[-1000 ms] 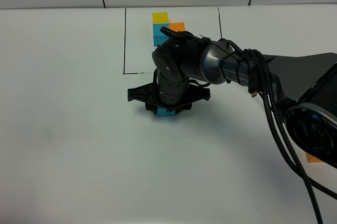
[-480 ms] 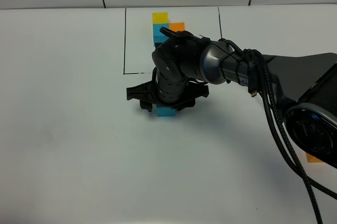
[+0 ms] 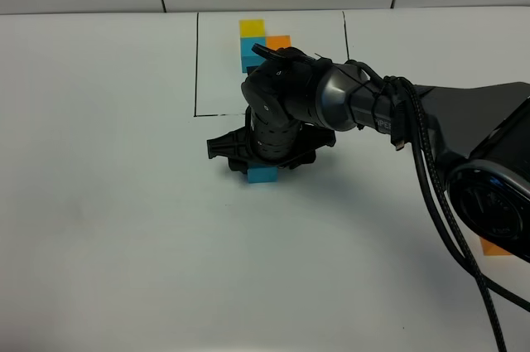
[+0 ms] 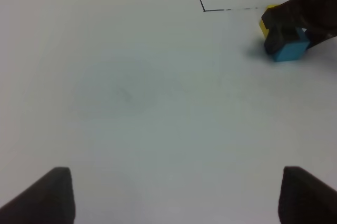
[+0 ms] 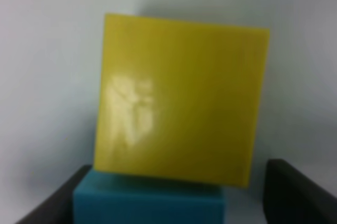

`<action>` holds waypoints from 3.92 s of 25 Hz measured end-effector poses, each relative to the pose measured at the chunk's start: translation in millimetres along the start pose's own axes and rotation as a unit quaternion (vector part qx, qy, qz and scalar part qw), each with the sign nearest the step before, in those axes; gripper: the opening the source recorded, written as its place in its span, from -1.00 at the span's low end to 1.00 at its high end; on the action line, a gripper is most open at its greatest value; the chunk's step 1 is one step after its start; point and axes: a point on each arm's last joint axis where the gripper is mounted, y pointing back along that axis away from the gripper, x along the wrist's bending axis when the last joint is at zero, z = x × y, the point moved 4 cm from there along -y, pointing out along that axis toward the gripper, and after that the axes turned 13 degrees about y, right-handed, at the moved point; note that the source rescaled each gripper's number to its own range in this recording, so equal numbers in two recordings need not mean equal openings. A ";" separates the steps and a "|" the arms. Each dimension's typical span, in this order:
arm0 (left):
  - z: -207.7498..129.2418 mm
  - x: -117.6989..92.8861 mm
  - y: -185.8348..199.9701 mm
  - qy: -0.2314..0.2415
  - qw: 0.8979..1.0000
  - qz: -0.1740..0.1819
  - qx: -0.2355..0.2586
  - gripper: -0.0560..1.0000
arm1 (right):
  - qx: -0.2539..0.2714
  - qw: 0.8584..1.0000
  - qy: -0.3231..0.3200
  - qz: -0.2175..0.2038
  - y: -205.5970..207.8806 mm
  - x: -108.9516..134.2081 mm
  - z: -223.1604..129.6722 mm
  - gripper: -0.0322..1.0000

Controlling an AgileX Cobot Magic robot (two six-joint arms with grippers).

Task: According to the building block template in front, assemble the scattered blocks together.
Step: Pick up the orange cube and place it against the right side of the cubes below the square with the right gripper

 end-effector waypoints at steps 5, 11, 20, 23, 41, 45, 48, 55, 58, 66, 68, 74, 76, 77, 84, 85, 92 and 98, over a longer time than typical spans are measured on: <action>0.0 0.0 0.0 0.000 1.000 0.000 0.000 0.36 | 0.000 1.000 -0.001 0.001 -0.1 -0.6 0.1 -0.19; 0.0 0.0 0.0 0.000 1.000 0.000 0.000 0.36 | 0.006 1.000 0.003 -0.006 -0.1 -3.1 -1.0 -0.72; 0.0 0.0 0.0 0.000 1.000 0.000 0.000 0.36 | 0.007 1.000 0.003 -0.009 -0.3 -5.1 -1.0 -0.88; 0.0 0.0 0.0 0.000 1.000 0.000 0.000 0.36 | 0.007 1.000 0.000 -0.007 -0.3 -4.8 -1.0 -0.88; 0.0 0.0 0.0 0.000 1.000 0.000 0.000 0.36 | 0.006 0.999 -0.038 0.003 -0.5 -4.4 0.1 -0.80; 0.0 0.0 0.0 0.000 1.000 0.000 0.000 0.36 | 0.001 0.999 -0.042 0.009 -0.5 -2.9 1.5 -0.51; 0.0 0.0 0.0 0.000 1.000 0.000 0.000 0.36 | -0.008 0.999 -0.044 0.015 0.9 -1.5 4.1 -0.21; 0.0 0.0 0.0 0.000 1.000 0.000 0.000 0.36 | -0.019 0.999 -0.028 0.027 7.4 1.2 7.1 0.51; 0.0 0.0 0.0 0.000 1.000 0.000 0.000 0.36 | -0.005 1.000 -0.012 0.021 11.5 -1.2 2.2 0.67; 0.0 0.0 0.0 0.000 1.000 0.000 0.000 0.36 | -0.028 0.999 0.015 0.027 69.8 -5.0 8.0 0.71; 0.0 0.0 0.0 0.000 1.000 0.000 0.000 0.36 | -0.030 0.999 0.024 0.027 84.9 -6.7 7.5 0.71; 0.0 0.0 0.0 0.000 1.000 0.000 0.000 0.36 | 0.006 0.999 0.047 0.004 109.4 -42.4 -9.1 0.71; 0.0 0.0 0.0 0.000 1.000 0.000 0.000 0.36 | 0.024 0.999 0.038 -0.005 107.7 -66.6 -24.0 0.71; 0.0 0.0 0.0 0.000 1.000 0.000 0.000 0.36 | 0.029 0.999 0.029 -0.008 108.2 -79.2 -32.5 0.71; 0.0 0.0 0.0 0.000 1.000 0.000 0.000 0.36 | 0.014 0.997 -0.065 -0.028 137.6 -159.8 -95.3 0.70; 0.0 0.0 0.0 0.000 1.000 0.000 0.000 0.36 | 0.012 0.997 -0.075 -0.031 142.0 -168.3 -103.7 0.69; 0.0 0.0 0.0 0.000 1.000 0.000 0.000 0.36 | 0.029 0.992 -0.114 -0.044 138.0 -208.4 -164.1 0.68; 0.0 0.0 0.0 0.000 1.000 0.000 0.000 0.36 | 0.014 0.988 -0.151 -0.038 114.2 -220.2 -190.5 0.68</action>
